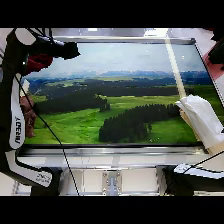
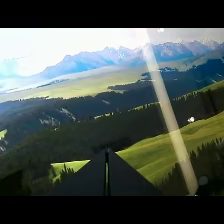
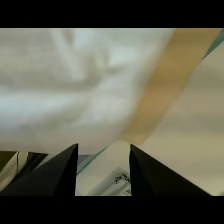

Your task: Fold the shirts.

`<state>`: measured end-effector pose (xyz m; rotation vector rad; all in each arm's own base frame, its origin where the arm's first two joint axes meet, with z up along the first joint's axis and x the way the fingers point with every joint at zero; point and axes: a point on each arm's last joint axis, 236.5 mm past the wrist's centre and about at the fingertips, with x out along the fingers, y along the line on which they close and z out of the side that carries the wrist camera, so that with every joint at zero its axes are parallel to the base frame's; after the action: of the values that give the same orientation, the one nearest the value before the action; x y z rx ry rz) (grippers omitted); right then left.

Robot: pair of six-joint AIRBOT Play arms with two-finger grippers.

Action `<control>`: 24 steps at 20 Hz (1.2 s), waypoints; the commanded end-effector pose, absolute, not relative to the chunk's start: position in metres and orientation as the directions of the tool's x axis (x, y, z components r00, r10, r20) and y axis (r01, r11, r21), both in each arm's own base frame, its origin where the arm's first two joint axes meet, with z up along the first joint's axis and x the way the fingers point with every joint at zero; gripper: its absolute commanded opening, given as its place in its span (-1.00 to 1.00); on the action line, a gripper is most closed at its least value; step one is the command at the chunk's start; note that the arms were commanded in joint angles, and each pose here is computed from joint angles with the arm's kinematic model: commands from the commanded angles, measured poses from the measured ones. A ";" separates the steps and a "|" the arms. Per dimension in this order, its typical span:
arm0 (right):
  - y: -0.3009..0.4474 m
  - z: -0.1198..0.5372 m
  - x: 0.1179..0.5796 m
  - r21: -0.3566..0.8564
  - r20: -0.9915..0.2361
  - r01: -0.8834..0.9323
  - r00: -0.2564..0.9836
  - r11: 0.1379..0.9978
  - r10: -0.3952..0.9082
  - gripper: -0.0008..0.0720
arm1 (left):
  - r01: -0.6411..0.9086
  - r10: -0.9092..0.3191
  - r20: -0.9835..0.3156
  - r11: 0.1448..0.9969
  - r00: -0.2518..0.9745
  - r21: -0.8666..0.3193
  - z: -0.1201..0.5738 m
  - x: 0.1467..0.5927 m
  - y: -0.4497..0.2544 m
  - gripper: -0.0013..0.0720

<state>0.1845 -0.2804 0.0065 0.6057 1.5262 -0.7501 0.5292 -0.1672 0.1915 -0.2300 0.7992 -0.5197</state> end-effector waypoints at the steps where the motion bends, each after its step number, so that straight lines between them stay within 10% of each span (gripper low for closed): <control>1: -0.253 0.043 0.281 0.278 -0.936 0.717 0.353 0.639 0.011 0.06 | 0.358 -0.527 -0.612 0.850 0.590 -0.386 0.194 0.531 -0.169 -0.91; 4: -0.142 0.128 0.399 0.675 -0.585 0.206 0.734 0.708 0.344 0.04 | 0.356 -0.526 -0.605 0.851 0.598 -0.387 0.196 0.533 -0.168 -0.91; 16: 0.158 -0.024 0.416 0.370 -0.793 -0.334 0.373 0.867 0.483 0.04 | 0.365 -0.536 -0.676 0.843 0.505 -0.395 0.179 0.511 -0.171 -0.91; 24: 0.230 -0.016 0.384 0.549 -0.758 -0.221 0.275 0.806 0.591 0.04 | 0.365 -0.536 -0.676 0.843 0.505 -0.395 0.179 0.511 -0.171 -0.91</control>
<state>0.3941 0.2074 -0.0176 0.3190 1.1463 0.5456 0.5112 -0.1707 0.1787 -0.2125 0.8874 -0.5482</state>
